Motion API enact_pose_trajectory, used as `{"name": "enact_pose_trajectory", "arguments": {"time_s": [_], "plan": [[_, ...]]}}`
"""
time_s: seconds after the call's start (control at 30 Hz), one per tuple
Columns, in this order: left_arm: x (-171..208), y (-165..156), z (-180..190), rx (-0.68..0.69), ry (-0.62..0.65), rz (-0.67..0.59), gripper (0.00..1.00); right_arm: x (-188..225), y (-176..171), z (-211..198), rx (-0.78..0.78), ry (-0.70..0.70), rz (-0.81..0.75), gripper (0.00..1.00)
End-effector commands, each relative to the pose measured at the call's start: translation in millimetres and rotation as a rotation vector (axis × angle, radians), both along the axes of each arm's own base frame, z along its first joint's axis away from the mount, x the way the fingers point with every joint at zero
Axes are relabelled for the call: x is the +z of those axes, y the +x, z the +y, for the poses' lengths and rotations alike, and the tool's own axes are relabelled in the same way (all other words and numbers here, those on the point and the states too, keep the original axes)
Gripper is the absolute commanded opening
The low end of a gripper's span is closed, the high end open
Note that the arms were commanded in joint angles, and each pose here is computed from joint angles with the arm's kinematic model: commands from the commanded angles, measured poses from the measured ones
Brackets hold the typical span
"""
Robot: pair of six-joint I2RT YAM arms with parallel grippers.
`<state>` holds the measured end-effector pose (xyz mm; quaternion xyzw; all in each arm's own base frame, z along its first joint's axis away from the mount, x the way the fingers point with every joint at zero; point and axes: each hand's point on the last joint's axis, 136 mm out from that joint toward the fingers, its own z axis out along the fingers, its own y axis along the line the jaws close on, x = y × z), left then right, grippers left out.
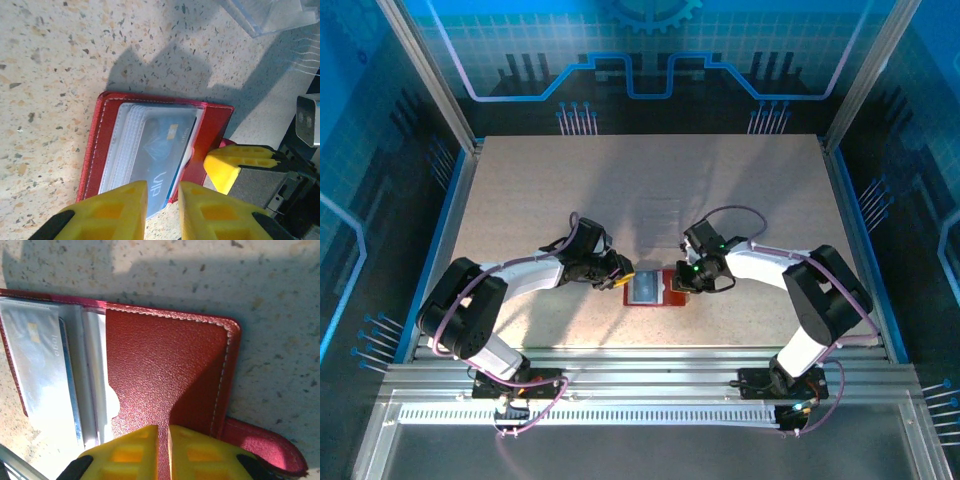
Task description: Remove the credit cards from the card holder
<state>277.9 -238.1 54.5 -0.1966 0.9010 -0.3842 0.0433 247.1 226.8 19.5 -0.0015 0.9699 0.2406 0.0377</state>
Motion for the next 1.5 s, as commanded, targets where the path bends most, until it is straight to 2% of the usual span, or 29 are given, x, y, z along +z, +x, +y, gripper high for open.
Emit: {"name": "enact_pose_trajectory", "arguments": {"time_s": [0.0, 0.37, 0.57, 0.73, 0.97, 1.33, 1.47], "plan": [[5, -4, -3, -0.023, -0.03, -0.012, 0.25, -12, -9, -15, 0.01, -0.053, 0.039, 0.16], [3, -6, -25, -0.074, -0.043, -0.006, 0.25, 3, -1, -8, 0.064, -0.013, 0.015, 0.16], [4, -3, -33, -0.089, -0.047, -0.012, 0.25, 37, 6, 6, 0.077, 0.047, -0.024, 0.16], [4, -3, -40, -0.107, -0.054, -0.011, 0.25, 49, 6, 12, 0.089, 0.059, -0.03, 0.16], [6, -4, -45, -0.134, -0.044, -0.018, 0.25, 32, 7, 16, 0.1, 0.036, 0.002, 0.16], [2, -5, -44, -0.133, -0.032, -0.009, 0.25, -6, -3, 5, 0.126, -0.106, 0.049, 0.18], [1, -7, -41, -0.131, -0.016, -0.01, 0.25, -2, -6, 11, 0.136, -0.103, 0.049, 0.19]]}}
